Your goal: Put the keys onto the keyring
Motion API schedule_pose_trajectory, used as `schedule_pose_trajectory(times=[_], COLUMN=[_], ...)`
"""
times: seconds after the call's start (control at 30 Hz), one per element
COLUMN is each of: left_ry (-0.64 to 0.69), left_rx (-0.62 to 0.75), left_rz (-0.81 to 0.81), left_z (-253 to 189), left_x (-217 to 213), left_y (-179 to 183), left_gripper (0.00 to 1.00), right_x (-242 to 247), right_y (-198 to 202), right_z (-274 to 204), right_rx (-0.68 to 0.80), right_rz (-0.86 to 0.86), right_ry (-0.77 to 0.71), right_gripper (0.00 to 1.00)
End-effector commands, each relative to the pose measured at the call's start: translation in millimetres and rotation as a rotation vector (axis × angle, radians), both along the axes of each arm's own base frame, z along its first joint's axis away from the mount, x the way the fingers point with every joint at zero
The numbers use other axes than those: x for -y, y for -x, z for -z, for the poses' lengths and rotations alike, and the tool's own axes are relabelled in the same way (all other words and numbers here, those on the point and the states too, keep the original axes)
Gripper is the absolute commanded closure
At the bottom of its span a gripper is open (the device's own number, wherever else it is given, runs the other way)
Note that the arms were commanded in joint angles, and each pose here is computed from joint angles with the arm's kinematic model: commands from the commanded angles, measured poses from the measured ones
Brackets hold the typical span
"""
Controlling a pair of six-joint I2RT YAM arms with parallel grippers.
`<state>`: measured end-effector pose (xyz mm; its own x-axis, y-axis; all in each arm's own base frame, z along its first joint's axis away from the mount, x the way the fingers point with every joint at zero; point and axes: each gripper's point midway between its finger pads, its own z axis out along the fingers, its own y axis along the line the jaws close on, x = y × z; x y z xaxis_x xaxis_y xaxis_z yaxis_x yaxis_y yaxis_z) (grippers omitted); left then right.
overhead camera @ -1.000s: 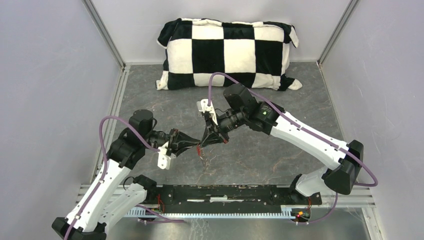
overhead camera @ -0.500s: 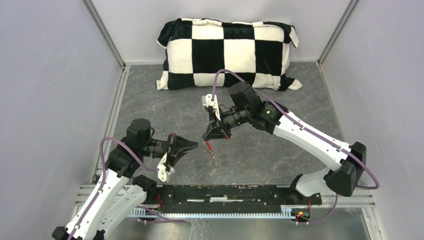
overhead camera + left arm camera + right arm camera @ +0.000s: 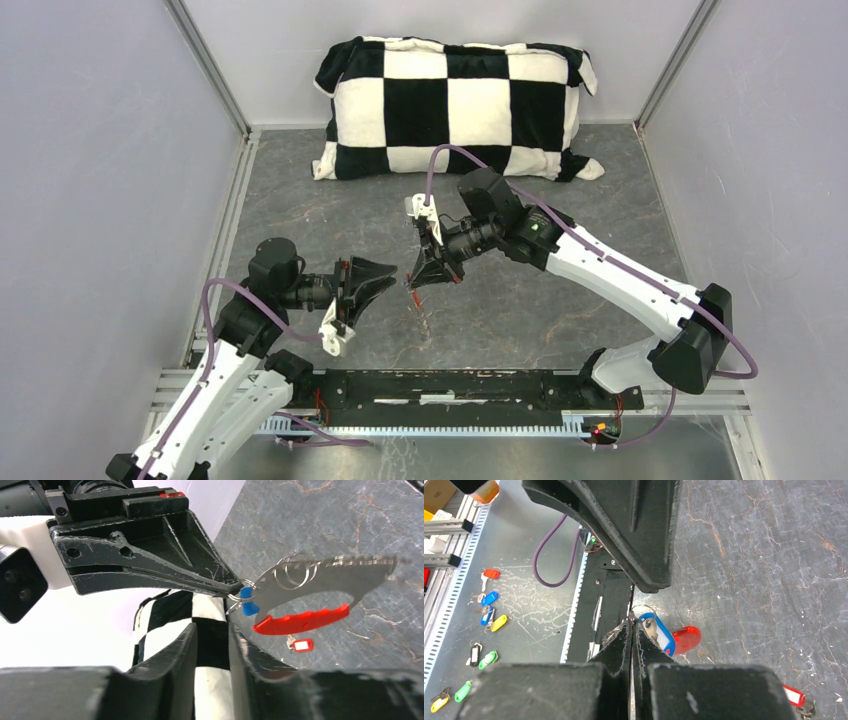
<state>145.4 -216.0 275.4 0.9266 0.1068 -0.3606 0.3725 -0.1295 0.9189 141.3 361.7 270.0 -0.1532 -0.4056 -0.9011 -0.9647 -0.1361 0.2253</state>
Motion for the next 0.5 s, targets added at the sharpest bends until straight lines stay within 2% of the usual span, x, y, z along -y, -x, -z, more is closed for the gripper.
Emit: schedule_pose_trajectory(times=[0.0,0.07,0.13,0.3,0.47], left_ry=[0.043,0.013,-0.024,-0.068,-0.069], left_rx=[-0.023,-0.064,-0.075,-0.089,-0.071], left_rz=[-0.01,0.03,0.072,0.106,0.137], left_z=[-13.6,-6.9,0.0,4.5,3.6], left_x=[4.0,5.8,6.8,8.1,8.0], left_y=[-5.8,0.5,6.0,7.3,13.5], left_gripper=[0.58,0.53,0.52,0.52,0.57], right_x=[-2.3,-3.4,-5.1,-6.8,-7.7], right_y=[12.4,13.2,14.9,18.0,15.5], right_z=[-19.5,-18.7,-19.8,-17.2,-16.6], right_rx=[0.023,0.02,0.022,0.023,0.028], right_rz=[-0.058,-0.064,-0.072,-0.092,-0.086], right_ry=[-0.069,-0.066,-0.066,-0.046,-0.042], right_gripper=[1.0,1.0,1.0,1.0,1.0])
